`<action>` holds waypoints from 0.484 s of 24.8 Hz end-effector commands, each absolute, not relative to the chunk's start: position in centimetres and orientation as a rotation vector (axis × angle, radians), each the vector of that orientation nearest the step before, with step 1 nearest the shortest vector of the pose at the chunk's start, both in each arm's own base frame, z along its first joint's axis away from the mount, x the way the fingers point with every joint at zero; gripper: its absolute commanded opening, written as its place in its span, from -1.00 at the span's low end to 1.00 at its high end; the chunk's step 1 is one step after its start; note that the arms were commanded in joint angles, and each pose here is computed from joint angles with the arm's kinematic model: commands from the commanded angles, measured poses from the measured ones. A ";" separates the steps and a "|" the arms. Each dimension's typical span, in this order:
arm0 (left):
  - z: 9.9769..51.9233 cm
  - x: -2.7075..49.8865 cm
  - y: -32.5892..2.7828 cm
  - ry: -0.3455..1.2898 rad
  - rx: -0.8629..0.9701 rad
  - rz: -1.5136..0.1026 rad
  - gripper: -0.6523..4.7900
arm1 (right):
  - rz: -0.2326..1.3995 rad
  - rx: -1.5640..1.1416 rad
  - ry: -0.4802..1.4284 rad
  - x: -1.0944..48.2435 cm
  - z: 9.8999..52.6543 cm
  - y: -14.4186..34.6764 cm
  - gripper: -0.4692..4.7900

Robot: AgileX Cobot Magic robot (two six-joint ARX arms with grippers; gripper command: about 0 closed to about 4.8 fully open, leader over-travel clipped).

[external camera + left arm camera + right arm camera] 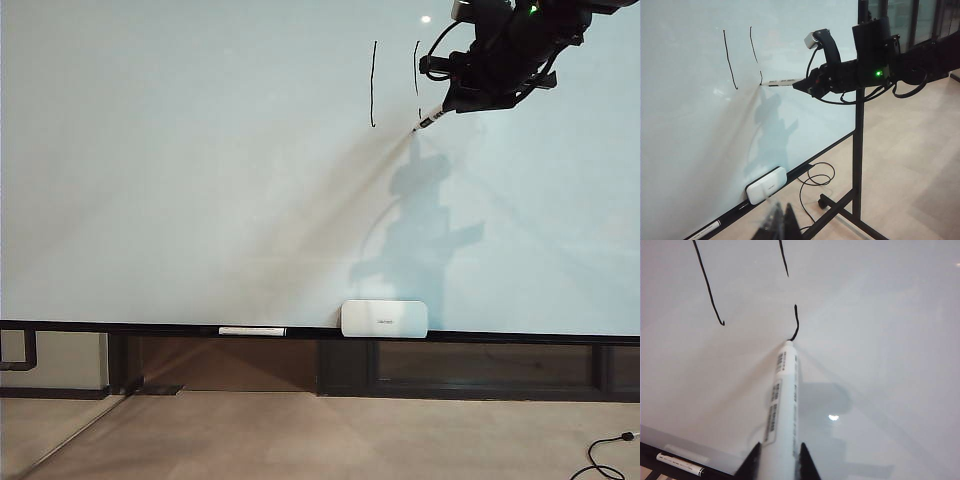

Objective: Reach to the right to find the marker pen, pick it up, and write the number 11 on the whiteboard.

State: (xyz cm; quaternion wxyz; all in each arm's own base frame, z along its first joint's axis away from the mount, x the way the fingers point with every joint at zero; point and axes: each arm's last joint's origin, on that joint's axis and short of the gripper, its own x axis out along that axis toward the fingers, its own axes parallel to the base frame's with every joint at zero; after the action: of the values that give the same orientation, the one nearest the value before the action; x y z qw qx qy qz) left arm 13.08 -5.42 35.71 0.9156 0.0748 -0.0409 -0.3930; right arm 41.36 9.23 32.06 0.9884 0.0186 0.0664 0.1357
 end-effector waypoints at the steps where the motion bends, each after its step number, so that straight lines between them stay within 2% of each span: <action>1: 36.0 13.0 -5.4 -0.098 0.152 -0.815 -0.78 | 0.258 0.043 0.056 41.1 33.3 9.3 -0.83; 12: 35.9 13.0 -5.4 -0.088 0.151 -0.816 -0.78 | 0.252 0.044 -0.006 40.4 35.0 9.4 -0.83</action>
State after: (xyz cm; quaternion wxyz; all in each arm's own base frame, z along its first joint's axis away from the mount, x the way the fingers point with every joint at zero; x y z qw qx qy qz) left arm 13.08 -5.42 35.64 0.9157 0.0742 -0.0372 -0.3933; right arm 40.68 9.42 34.19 0.9914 0.0207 0.0149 0.1287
